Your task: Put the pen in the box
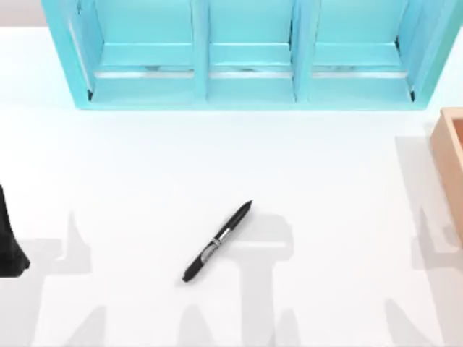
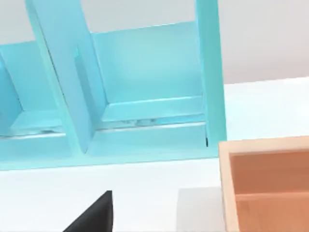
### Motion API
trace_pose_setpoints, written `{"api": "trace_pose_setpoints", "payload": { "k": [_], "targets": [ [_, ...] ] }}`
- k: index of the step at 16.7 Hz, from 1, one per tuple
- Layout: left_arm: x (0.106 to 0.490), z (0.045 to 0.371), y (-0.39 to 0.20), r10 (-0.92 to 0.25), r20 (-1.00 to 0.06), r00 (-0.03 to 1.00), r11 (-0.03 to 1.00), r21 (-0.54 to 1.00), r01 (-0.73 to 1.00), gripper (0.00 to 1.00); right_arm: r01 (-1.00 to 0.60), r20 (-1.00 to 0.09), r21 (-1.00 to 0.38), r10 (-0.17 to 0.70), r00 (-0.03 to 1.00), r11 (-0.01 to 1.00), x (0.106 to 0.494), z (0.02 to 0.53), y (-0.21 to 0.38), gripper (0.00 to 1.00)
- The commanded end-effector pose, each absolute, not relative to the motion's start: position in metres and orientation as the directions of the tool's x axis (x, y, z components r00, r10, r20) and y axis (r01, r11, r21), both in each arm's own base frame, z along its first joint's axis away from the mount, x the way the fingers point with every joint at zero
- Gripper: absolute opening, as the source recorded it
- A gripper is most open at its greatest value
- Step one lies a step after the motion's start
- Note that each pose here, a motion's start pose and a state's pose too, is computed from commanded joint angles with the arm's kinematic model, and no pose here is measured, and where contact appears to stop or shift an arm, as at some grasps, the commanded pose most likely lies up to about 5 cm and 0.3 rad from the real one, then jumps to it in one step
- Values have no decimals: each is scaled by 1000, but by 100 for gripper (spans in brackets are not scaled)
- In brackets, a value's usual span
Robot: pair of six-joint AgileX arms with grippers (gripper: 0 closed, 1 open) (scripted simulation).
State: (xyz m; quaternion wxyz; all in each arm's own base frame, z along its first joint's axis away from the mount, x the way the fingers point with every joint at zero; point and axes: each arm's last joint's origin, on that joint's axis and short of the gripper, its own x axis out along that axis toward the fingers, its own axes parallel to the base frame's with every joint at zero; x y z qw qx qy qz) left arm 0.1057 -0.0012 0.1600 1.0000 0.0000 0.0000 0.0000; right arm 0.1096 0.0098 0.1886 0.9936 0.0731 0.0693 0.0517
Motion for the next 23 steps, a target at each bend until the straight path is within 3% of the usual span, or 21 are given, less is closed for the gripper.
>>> {"api": "trace_pose_setpoints", "payload": {
  "k": [3, 6, 9, 12, 17, 20, 23],
  "targets": [
    [106, 160, -1, 0, 0, 1000, 1000, 0, 0, 100, -110, -294, 286, 196, 936, 952, 121, 212, 22, 100],
    [106, 160, -1, 0, 0, 1000, 1000, 0, 0, 100, -44, -506, 395, 257, 823, 918, 144, 233, 41, 100],
    [106, 160, -1, 0, 0, 1000, 1000, 0, 0, 100, 100, -723, 421, 267, 638, 902, 177, 242, 70, 100],
    [106, 160, -1, 0, 0, 1000, 1000, 0, 0, 100, 260, -887, 337, 213, 411, 905, 214, 238, 112, 100],
    [106, 160, -1, 0, 0, 1000, 1000, 0, 0, 100, 444, -991, 112, 66, 116, 889, 267, 212, 198, 100],
    [106, 160, -1, 0, 0, 1000, 1000, 0, 0, 100, 510, -999, 39, 19, 44, 859, 289, 196, 250, 100],
    [106, 160, -1, 0, 0, 1000, 1000, 0, 0, 100, 555, -999, 42, 27, 36, 831, 302, 188, 293, 100]
  ]
}}
